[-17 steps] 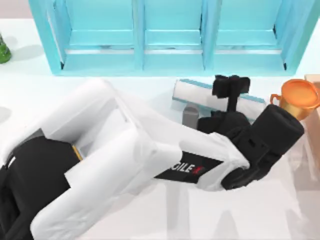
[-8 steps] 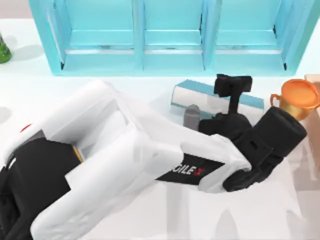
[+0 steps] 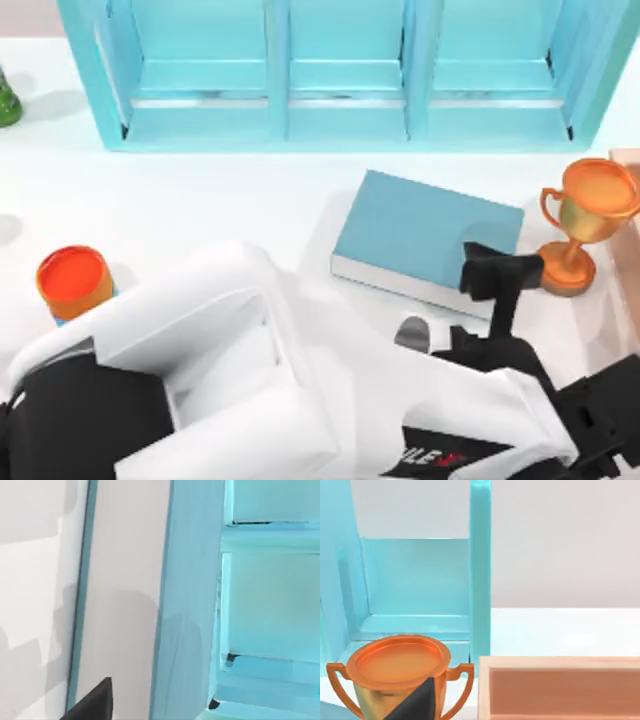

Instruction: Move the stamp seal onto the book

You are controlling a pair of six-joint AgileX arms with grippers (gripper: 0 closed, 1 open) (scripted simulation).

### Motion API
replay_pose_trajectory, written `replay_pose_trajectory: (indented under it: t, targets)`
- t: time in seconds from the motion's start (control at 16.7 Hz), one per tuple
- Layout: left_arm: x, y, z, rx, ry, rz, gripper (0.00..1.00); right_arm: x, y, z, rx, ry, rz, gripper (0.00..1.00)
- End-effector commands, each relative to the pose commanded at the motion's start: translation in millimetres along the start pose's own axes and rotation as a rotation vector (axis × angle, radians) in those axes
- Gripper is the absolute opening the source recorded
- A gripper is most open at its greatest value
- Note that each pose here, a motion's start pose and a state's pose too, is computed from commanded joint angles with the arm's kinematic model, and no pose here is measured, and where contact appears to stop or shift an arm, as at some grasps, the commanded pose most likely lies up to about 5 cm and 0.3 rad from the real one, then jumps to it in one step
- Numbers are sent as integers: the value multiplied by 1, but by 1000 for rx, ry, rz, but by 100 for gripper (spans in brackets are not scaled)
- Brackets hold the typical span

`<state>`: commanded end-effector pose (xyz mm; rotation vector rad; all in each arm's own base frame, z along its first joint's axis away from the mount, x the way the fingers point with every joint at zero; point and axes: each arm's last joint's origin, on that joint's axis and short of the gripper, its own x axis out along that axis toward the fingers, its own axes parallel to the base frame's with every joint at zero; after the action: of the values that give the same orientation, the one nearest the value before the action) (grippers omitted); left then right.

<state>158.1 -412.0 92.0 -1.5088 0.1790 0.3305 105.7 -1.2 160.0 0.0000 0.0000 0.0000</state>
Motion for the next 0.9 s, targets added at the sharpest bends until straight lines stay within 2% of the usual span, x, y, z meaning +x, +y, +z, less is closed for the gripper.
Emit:
replay_pose_trajectory:
  t: [0.18,0.36,0.72,0.9]
  targets:
    - [-29,6,12,2,-16,-19,100,0,0,0,0,0,0,100]
    - [-45,2,21,-11,-23,-46,100,0,0,0,0,0,0,100]
    - [-44,1,21,-15,-28,-49,100,0,0,0,0,0,0,100]
    - [-38,-20,28,-16,-34,-23,100,0,0,0,0,0,0,100]
